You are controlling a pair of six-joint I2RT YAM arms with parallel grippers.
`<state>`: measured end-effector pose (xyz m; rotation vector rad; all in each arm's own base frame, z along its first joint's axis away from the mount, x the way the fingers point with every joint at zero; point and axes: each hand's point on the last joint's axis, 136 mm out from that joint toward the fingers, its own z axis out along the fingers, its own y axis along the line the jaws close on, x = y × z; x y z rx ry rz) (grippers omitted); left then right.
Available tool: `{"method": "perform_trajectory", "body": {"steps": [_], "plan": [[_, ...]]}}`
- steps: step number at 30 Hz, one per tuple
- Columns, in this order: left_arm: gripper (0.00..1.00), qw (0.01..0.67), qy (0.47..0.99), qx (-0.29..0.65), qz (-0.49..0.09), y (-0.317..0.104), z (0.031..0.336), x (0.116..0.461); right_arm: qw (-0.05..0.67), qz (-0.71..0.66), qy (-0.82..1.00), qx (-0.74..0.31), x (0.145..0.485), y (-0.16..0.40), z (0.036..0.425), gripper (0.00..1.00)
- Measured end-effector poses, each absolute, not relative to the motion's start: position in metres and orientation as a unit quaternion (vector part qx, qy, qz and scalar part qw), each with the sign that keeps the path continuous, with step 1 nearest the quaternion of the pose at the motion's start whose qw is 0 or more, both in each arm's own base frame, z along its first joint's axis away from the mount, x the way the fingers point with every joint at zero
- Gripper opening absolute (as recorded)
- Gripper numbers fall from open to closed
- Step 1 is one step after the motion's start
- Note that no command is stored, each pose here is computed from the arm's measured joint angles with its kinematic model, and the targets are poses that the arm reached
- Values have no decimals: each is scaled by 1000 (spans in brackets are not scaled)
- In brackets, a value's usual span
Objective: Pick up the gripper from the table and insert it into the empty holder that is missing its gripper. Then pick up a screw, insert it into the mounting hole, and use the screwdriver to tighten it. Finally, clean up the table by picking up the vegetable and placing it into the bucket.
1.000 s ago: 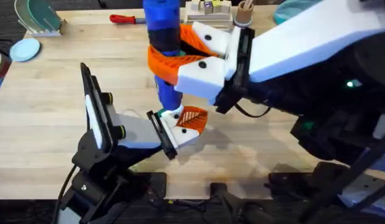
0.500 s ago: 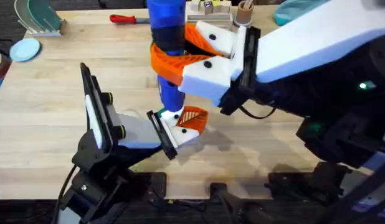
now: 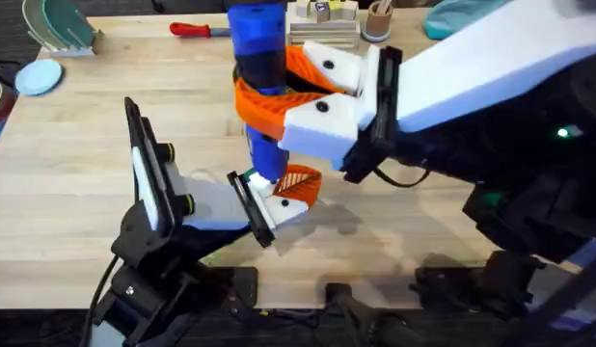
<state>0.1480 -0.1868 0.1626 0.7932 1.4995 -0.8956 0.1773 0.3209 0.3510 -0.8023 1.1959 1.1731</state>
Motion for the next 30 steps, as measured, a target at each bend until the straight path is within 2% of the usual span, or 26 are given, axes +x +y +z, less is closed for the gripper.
{"method": "perform_trajectory", "body": {"steps": [21, 25, 30], "plan": [[17, 574, 640, 339, -383, -187, 163, 148, 594, 500, 524, -350, 178, 322, 345, 106], [17, 574, 640, 339, -382, -187, 163, 148, 609, 506, 504, -345, 176, 319, 357, 106], [17, 574, 640, 339, -382, -187, 163, 148, 649, 517, 449, -332, 163, 302, 394, 106]]}}
